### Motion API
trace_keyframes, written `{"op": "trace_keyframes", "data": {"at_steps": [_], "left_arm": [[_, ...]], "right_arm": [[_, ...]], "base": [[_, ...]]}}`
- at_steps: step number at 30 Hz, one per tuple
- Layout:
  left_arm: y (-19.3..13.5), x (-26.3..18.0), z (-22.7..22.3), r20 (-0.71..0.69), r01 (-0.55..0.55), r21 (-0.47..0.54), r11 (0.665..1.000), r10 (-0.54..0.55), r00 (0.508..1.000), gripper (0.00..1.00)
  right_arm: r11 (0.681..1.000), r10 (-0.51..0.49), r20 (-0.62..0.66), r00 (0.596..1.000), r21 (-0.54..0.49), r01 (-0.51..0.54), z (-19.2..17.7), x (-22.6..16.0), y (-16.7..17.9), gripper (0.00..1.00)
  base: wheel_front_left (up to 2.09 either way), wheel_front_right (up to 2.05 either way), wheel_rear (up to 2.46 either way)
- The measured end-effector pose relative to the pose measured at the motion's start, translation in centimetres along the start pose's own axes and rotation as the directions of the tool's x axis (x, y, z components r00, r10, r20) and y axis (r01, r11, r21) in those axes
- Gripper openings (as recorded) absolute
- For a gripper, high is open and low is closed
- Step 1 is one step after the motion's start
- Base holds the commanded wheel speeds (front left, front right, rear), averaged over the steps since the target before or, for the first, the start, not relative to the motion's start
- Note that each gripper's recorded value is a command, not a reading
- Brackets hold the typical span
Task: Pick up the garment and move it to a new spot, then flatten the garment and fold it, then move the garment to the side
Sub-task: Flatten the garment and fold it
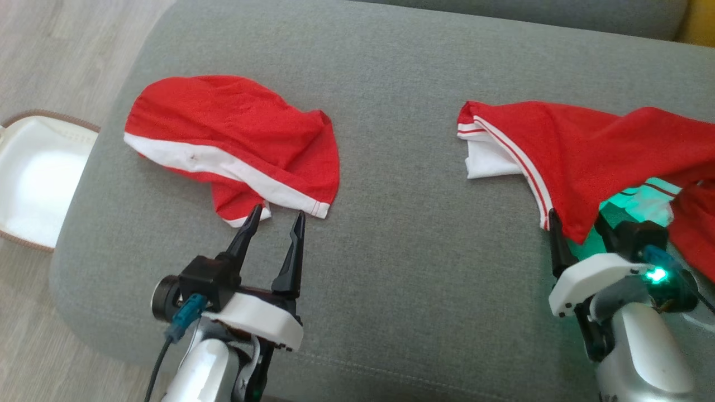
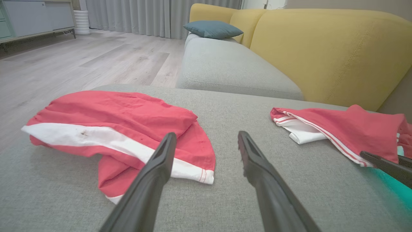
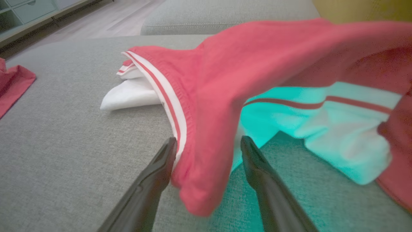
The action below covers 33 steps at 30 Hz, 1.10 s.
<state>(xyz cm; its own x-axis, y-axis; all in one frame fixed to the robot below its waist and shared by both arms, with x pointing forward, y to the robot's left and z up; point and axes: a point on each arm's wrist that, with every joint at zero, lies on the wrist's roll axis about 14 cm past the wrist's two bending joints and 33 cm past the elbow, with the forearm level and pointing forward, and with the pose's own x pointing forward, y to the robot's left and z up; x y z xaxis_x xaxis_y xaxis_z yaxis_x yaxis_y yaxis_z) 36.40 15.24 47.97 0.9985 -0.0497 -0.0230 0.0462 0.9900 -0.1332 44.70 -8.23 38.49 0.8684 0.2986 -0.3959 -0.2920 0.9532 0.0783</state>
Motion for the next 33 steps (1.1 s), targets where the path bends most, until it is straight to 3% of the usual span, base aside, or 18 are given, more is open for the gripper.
{"op": "trace_keyframes", "data": {"at_steps": [1, 2, 11, 19, 22, 29, 33], "left_arm": [[0.1, -0.1, -0.1, -0.004, -0.005, 0.001, 1.0, 0.005, 1.0, 1.0], [0.2, -0.1, -0.2, -0.007, -0.009, 0.001, 1.0, 0.009, 1.0, 1.0], [-0.6, 0.0, 0.5, 0.016, 0.015, 0.001, 1.0, -0.015, 1.0, 1.0], [-2.2, -0.5, 1.7, 0.058, 0.064, -0.001, 0.998, -0.064, 0.996, 1.0], [-2.5, -0.9, 1.5, 0.053, 0.069, -0.004, 0.998, -0.069, 0.996, 1.0], [-2.0, -1.2, 0.6, 0.024, 0.05, -0.02, 0.999, -0.049, 0.998, 1.0], [-1.4, -0.9, 0.6, 0.017, 0.026, -0.03, 0.999, -0.025, 1.0, 1.0]], "right_arm": [[1.0, 0.004, -0.015, 1.0, 0.005, -0.004, -0.3, 0.3, 0.1, 0.89], [1.0, 0.008, -0.019, 1.0, -0.002, -0.008, -0.4, 0.5, 0.3, 0.0], [1.0, 0.014, 0.133, 0.991, -0.008, -0.013, 2.9, -0.5, 0.5, 0.0], [0.999, 0.005, 0.381, 0.924, -0.039, 0.011, 10.8, -3.8, 0.2, 0.0], [0.998, 0.003, 0.405, 0.914, -0.053, 0.02, 12.0, -4.5, 0.1, 0.0], [0.978, 0.016, 0.392, 0.92, -0.196, 0.067, 15.8, -2.4, 0.6, 0.0], [0.943, 0.024, 0.385, 0.923, -0.315, 0.107, 20.8, 1.2, -0.7, 0.0]], "base": [[0.0, 0.0, 0.0], [0.0, 0.0, 0.0], [0.0, 0.0, 0.0], [0.0, 0.0, 0.0], [0.0, 0.0, 0.0], [0.0, 0.0, 0.0], [0.0, 0.0, 0.0]]}}
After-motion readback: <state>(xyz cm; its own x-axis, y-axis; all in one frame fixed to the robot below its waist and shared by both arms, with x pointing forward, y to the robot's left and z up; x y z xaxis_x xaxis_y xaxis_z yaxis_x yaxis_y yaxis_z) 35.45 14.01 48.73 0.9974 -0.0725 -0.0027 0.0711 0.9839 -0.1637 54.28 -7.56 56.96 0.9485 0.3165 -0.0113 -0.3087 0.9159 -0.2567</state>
